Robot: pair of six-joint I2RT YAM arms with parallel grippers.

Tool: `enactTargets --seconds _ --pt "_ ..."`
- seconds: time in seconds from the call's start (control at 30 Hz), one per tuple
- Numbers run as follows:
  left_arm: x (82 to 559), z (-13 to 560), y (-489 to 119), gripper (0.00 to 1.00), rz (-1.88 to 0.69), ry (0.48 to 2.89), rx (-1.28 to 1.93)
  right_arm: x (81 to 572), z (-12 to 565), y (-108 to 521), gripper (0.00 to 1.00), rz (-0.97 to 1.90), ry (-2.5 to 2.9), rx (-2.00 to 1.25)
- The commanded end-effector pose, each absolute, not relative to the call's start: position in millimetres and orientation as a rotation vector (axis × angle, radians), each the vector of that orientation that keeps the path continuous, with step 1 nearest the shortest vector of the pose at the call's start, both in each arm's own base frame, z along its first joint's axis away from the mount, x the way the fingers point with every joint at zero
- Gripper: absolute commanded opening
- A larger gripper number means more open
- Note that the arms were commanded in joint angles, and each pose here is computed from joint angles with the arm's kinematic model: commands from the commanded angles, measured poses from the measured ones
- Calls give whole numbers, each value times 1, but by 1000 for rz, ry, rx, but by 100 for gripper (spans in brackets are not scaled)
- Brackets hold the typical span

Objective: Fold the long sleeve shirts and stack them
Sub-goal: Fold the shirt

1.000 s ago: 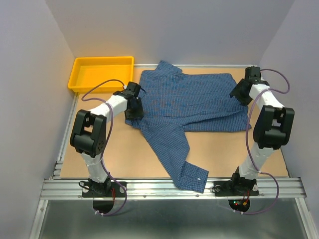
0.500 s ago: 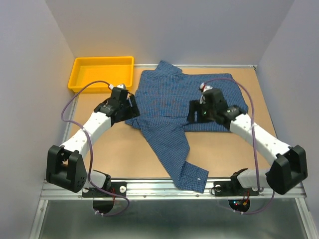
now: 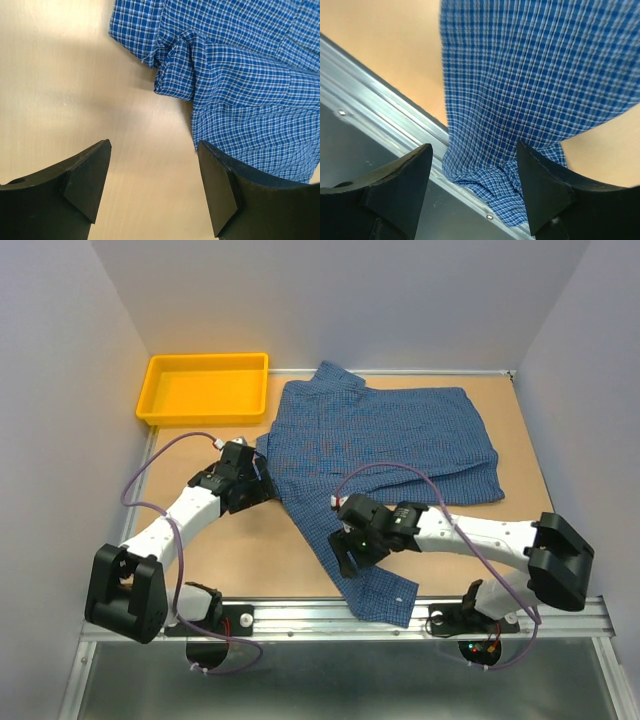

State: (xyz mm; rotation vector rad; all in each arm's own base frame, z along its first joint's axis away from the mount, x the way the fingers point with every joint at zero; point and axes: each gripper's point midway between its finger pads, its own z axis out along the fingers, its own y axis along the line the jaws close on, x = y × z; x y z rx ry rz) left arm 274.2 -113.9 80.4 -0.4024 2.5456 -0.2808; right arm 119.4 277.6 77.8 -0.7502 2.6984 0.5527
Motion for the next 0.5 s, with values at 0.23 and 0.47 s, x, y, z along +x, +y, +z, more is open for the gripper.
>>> enactTargets --seconds 0.23,0.47 --pt "270 81 -108 81 -284 2499 -443 86 23 265 62 289 2887 -837" --pt "270 82 -106 81 -274 2491 -436 110 51 274 1 233 2766 -866"
